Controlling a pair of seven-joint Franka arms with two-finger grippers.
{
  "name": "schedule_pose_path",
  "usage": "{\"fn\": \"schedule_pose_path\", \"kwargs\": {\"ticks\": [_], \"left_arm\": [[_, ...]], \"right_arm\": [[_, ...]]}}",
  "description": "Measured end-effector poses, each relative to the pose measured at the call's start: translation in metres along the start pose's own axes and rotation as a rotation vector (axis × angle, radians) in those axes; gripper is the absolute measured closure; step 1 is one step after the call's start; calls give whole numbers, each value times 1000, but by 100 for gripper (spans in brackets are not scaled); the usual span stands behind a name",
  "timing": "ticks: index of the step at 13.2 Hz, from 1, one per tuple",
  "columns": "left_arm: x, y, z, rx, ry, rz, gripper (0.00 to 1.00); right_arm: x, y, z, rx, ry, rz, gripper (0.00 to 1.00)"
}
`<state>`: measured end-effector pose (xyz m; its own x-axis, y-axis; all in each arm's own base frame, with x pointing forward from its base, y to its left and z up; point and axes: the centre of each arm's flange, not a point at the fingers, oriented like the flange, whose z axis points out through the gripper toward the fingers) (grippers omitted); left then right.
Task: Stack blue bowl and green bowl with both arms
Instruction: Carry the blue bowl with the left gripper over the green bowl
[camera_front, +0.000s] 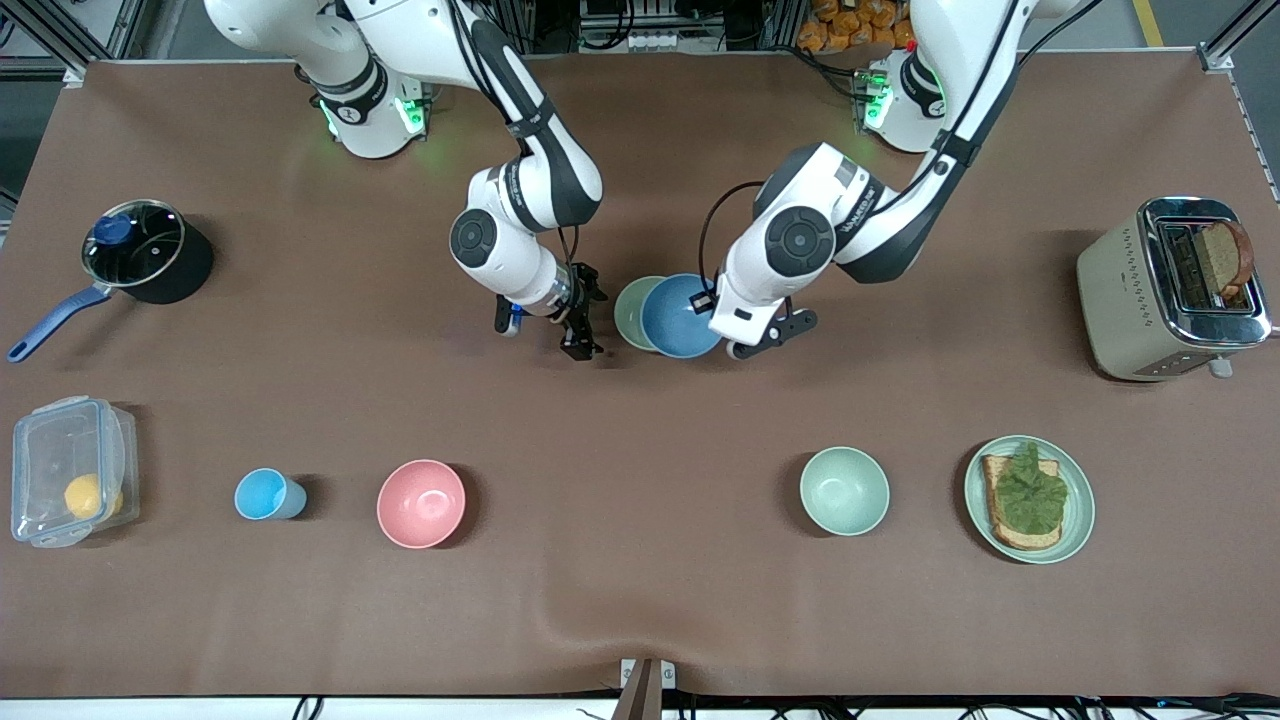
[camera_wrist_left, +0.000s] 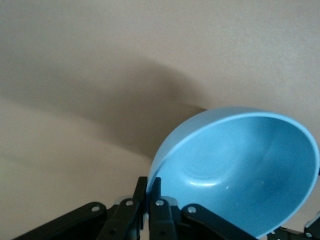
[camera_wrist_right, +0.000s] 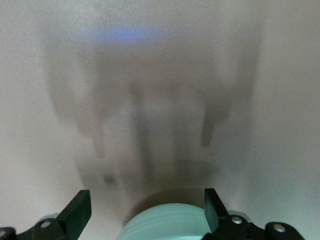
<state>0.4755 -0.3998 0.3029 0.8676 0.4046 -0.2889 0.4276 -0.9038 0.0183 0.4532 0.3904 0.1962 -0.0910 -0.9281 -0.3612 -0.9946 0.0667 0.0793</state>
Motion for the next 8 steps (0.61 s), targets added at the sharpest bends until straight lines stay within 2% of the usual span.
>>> {"fn": "schedule_pose_path", "kwargs": {"ticks": [8], "left_arm": [[-18, -3, 44, -41, 15, 5, 95]], "right_arm": [[2, 1, 3, -3, 5, -6, 0]]}}
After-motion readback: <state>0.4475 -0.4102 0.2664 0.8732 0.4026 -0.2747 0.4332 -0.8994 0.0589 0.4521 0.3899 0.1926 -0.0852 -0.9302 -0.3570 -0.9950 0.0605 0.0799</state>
